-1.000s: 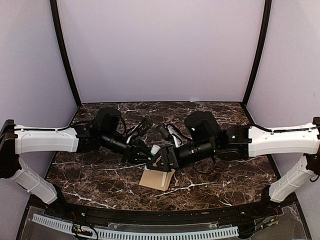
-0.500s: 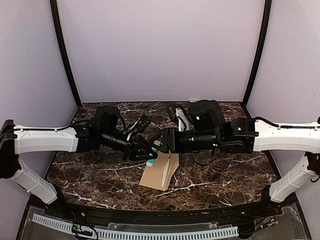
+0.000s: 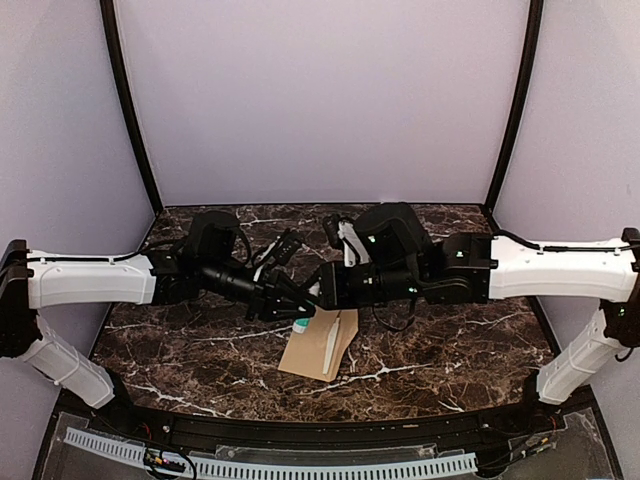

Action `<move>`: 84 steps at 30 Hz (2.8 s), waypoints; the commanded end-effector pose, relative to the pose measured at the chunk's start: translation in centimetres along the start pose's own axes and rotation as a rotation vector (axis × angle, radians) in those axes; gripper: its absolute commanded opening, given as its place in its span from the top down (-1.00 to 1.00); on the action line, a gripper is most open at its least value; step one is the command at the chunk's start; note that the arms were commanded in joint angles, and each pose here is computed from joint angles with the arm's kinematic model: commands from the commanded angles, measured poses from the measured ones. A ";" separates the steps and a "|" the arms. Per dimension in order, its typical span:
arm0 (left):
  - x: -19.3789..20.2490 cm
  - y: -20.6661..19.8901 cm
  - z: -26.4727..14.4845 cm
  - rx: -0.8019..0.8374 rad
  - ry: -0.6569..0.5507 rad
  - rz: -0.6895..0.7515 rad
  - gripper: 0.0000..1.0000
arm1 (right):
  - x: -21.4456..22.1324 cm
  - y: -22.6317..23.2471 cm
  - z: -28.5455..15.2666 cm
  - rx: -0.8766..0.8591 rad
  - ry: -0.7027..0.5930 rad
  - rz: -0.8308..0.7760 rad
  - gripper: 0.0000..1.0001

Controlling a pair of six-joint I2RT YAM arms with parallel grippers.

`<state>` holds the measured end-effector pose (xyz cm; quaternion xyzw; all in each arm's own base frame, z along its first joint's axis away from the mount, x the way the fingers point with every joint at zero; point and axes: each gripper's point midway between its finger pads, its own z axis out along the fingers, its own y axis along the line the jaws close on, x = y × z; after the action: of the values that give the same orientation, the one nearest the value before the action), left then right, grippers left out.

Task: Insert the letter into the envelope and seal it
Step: Screw the solid glue, then place the solid glue at the center of the board.

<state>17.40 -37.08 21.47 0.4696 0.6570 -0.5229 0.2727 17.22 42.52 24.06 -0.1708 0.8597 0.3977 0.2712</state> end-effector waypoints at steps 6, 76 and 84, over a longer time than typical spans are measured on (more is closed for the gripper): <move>-1.8 -0.7 -0.7 -0.012 -0.057 0.047 1.00 | 0.4 0.3 0.7 0.008 0.018 -0.019 0.56; 8.7 10.6 -5.6 -0.613 -0.102 -0.723 -0.54 | -18.0 -28.6 1.3 0.666 -0.374 -0.267 -0.61; 8.8 12.2 -3.2 -0.637 -0.059 -0.693 -0.42 | -14.3 -25.4 -2.6 0.538 -0.299 -0.129 -0.56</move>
<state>24.11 -29.50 8.76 0.0806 0.9033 -0.3671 0.2071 44.11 26.22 19.33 -0.0986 0.8514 0.1076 0.5037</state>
